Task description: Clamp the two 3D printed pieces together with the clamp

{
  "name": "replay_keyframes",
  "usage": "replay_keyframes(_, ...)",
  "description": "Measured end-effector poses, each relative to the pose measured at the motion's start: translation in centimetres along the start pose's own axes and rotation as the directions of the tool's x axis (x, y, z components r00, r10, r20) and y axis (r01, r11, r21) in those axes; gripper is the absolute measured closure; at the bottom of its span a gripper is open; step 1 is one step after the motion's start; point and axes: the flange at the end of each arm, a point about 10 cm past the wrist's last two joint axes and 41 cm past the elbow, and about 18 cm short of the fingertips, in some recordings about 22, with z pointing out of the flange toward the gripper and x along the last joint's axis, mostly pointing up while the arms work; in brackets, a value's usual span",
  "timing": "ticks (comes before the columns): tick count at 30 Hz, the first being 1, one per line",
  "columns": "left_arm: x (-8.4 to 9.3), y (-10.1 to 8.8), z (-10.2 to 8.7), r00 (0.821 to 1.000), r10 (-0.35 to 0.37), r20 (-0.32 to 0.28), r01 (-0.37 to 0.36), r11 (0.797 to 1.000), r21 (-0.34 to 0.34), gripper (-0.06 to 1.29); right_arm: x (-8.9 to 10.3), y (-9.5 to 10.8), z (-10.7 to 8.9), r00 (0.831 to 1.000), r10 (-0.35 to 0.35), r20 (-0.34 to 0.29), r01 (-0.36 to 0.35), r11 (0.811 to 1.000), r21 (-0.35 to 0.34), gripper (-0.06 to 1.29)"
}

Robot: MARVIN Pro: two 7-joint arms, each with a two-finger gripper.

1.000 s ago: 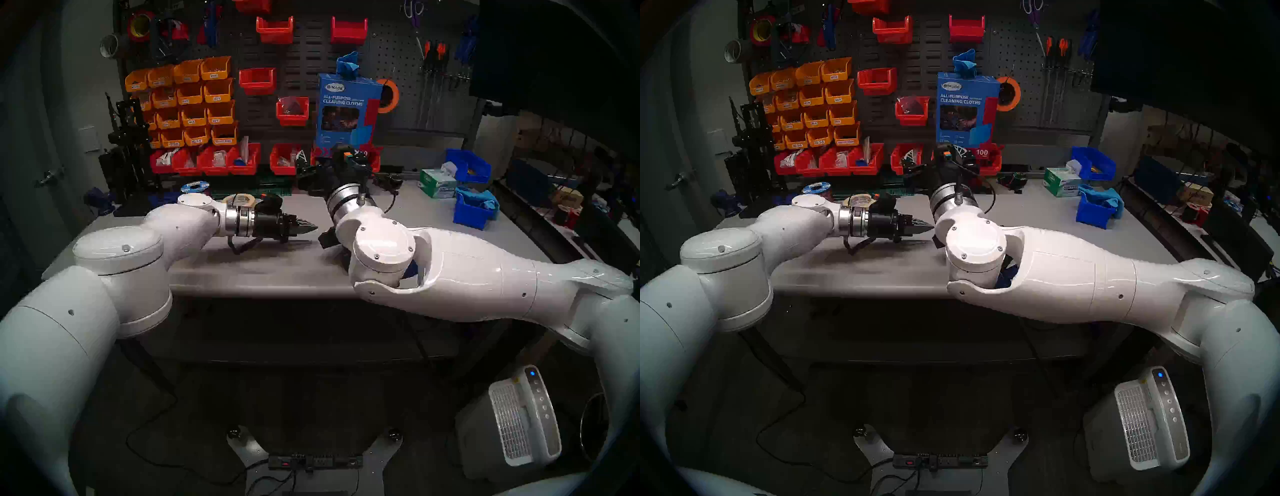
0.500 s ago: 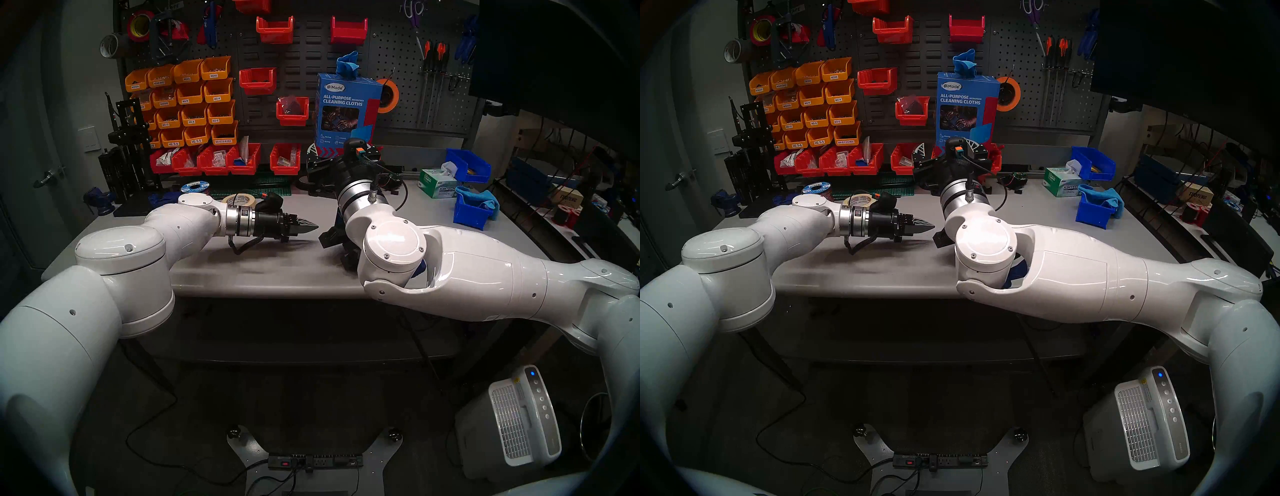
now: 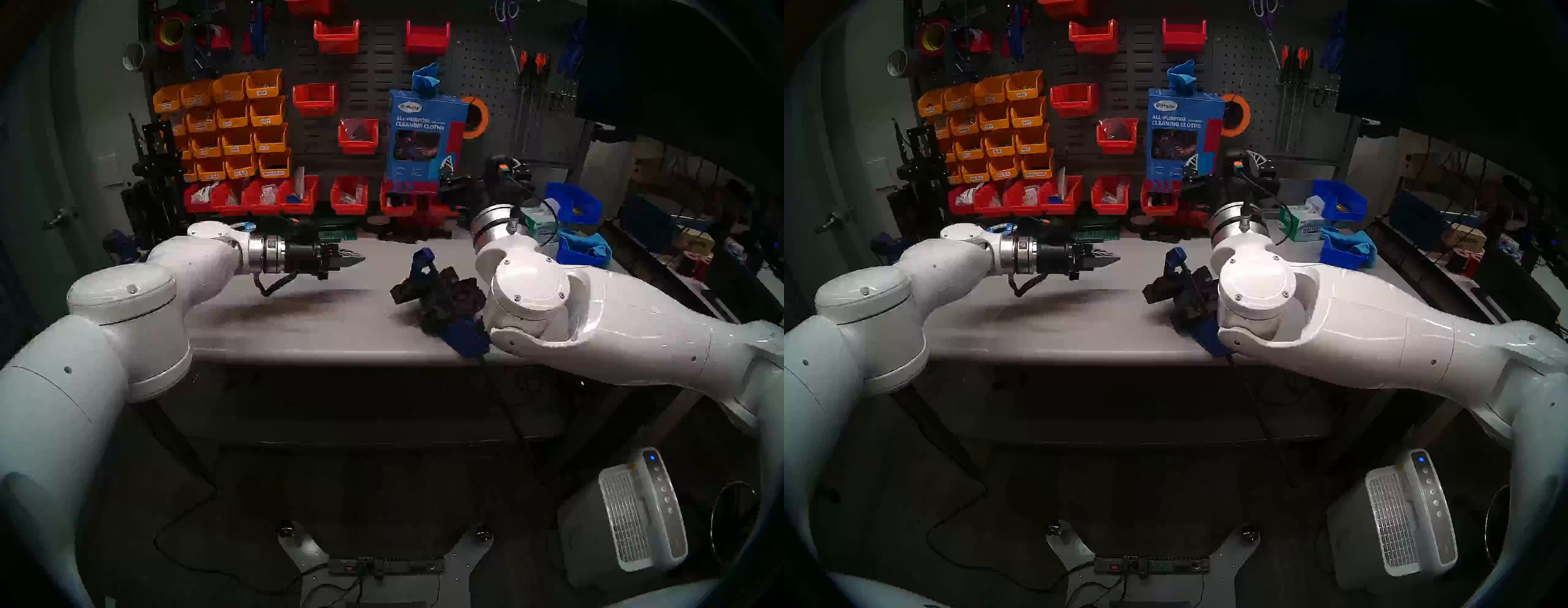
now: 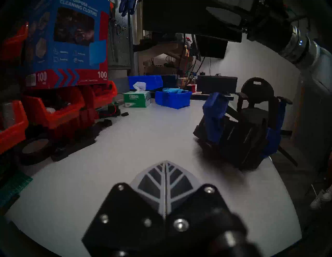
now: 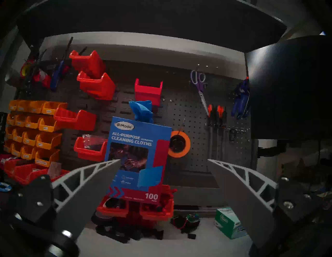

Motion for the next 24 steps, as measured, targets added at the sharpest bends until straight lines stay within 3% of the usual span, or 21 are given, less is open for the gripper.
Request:
replay_keyframes(3, 0.8, -0.8, -2.8, 1.0, 0.02, -0.01, -0.02, 0.999, 0.049, 1.25, 0.1, 2.4, 0.4, 0.999, -0.032, -0.007, 0.032, 0.996, -0.08, -0.03)
replay_keyframes(10, 1.6, -1.4, -5.7, 0.999, 0.04, -0.034, -0.037, 0.996, 0.086, 1.25, 0.3, 5.9, 0.4, 0.997, -0.078, -0.011, 0.074, 0.979, -0.192, -0.03)
replay_keyframes(17, 1.9, -1.2, -6.0, 0.998, 0.029, -0.062, -0.025, 0.997, 0.067, 1.25, 0.1, 8.3, -1.0, 0.997, -0.083, 0.0, 0.08, 0.965, -0.25, -0.03)
replay_keyframes(24, 2.1, -1.1, -6.1, 0.997, 0.009, -0.08, -0.005, 0.998, 0.056, 1.25, 0.3, 10.0, -2.6, 0.998, -0.063, -0.003, 0.06, 0.966, -0.252, -0.03)
